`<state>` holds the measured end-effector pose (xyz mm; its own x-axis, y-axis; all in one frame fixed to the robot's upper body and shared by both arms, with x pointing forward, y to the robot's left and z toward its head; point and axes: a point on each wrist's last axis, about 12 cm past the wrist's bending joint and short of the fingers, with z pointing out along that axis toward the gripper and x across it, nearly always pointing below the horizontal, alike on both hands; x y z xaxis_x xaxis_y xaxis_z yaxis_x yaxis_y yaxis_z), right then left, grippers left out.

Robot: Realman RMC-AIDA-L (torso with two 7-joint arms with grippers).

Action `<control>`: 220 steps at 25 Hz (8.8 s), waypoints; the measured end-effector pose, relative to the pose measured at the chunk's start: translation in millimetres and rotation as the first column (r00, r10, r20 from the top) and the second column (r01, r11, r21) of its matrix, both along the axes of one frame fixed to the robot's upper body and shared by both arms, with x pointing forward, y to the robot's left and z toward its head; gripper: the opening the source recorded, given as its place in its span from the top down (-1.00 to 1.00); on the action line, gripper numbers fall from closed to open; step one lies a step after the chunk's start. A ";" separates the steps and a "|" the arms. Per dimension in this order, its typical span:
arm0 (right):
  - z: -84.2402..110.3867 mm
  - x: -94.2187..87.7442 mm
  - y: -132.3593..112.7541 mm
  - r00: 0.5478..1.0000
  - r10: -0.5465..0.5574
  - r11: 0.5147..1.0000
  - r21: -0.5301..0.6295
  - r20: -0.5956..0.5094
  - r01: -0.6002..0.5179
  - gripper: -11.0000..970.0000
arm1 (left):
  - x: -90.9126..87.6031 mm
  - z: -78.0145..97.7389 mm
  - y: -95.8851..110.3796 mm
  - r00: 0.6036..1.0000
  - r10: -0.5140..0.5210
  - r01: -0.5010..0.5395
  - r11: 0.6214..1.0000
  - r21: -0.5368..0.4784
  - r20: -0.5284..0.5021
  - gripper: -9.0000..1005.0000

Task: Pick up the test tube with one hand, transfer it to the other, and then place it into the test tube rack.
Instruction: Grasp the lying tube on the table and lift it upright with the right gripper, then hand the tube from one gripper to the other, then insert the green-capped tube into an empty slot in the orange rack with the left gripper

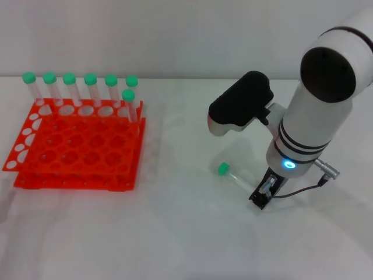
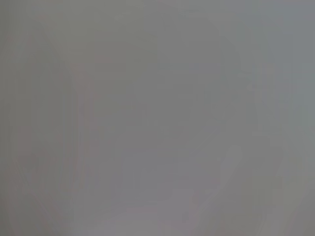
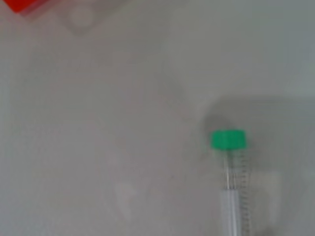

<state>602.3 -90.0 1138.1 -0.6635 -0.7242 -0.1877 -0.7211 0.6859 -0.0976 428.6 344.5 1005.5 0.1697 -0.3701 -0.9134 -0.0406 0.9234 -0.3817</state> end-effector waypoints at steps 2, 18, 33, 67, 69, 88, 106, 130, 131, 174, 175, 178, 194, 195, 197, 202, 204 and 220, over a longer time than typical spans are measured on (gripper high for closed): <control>0.2 -0.8 1.3 1.000 0.012 1.000 -0.009 0.008 -0.012 0.56 | -0.5 -0.2 0.2 1.000 0.001 -0.001 1.000 0.000 -0.001 -0.75; 72.5 -15.1 -37.9 0.904 -0.074 0.916 0.387 0.422 -0.105 0.59 | 4.0 2.6 -2.1 1.000 0.017 -0.016 0.999 -0.037 0.024 -0.74; -14.9 -34.2 -95.5 0.820 -0.297 0.615 0.755 0.489 -0.227 0.56 | 18.3 9.6 -29.4 0.972 -0.227 0.229 0.973 -0.032 0.055 -0.74; -101.7 -82.9 -105.9 0.709 -0.069 0.503 0.638 0.702 -0.583 0.49 | 65.9 38.9 -146.0 0.446 -0.895 0.874 0.436 0.214 0.006 -0.74; -102.0 -84.9 -104.4 0.710 -0.061 0.494 0.639 0.702 -0.590 0.49 | 68.9 39.1 -150.5 0.438 -0.899 0.878 0.426 0.217 -0.007 -0.74; -102.4 -86.9 -105.3 0.712 -0.066 0.490 0.644 0.700 -0.588 0.45 | 81.5 38.5 -174.1 0.398 -0.913 0.901 0.371 0.226 -0.088 -0.64; -102.9 -87.8 -107.5 0.716 -0.076 0.488 0.651 0.694 -0.580 0.41 | 80.3 38.0 -173.4 0.411 -0.908 0.895 0.386 0.226 -0.079 0.47; -113.3 -91.2 -180.5 0.677 -0.368 0.609 0.715 0.638 -0.343 -0.52 | 62.5 36.3 -93.3 0.767 -0.634 0.607 0.768 0.203 0.101 0.54; -112.5 -91.2 -187.4 0.660 -0.400 0.611 0.722 0.636 -0.325 -0.53 | 59.8 35.4 -86.6 0.789 -0.605 0.580 0.791 0.196 0.108 0.54; -92.9 -84.9 -229.6 0.433 -0.649 0.565 0.778 0.625 -0.275 -0.62 | 160.3 42.2 -100.5 0.893 -0.415 0.444 0.875 0.193 -0.173 0.44; -92.8 -84.7 -229.5 0.433 -0.649 0.565 0.778 0.625 -0.276 -0.62 | 160.3 42.1 -100.7 0.893 -0.416 0.445 0.873 0.197 -0.174 0.44; -92.7 -84.5 -229.5 0.433 -0.650 0.565 0.778 0.625 -0.276 -0.63 | 160.9 41.5 -102.0 0.889 -0.419 0.453 0.866 0.211 -0.184 0.43; -91.8 -81.8 -223.5 0.445 -0.640 0.559 0.777 0.627 -0.291 -0.63 | 164.7 34.6 -108.0 0.870 -0.416 0.475 0.852 0.219 -0.266 0.40; -91.9 -81.9 -223.1 0.447 -0.638 0.559 0.776 0.627 -0.292 -0.63 | 164.9 34.1 -108.0 0.869 -0.414 0.475 0.852 0.219 -0.271 0.40; -92.0 -82.1 -222.5 0.449 -0.636 0.558 0.776 0.627 -0.294 -0.63 | 165.0 33.4 -107.9 0.868 -0.411 0.474 0.852 0.221 -0.278 0.39; -92.1 -82.7 -222.6 0.450 -0.637 0.556 0.777 0.626 -0.294 -0.63 | 164.9 33.0 -108.3 0.869 -0.407 0.474 0.848 0.237 -0.281 0.38; -92.4 -83.3 -223.0 0.450 -0.638 0.556 0.778 0.625 -0.293 -0.63 | 164.7 32.8 -108.3 0.869 -0.406 0.474 0.846 0.242 -0.282 0.38; -93.6 -86.2 -225.8 0.449 -0.638 0.560 0.777 0.626 -0.288 -0.64 | 143.1 23.5 -99.9 0.886 -0.390 0.445 0.867 0.225 -0.251 -0.50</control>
<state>516.1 -315.8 1044.5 0.0696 0.1175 -0.9906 -0.4382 0.8957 0.0754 571.7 244.6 1029.1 -0.1330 -0.1024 -0.9858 0.3256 0.9349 -0.1411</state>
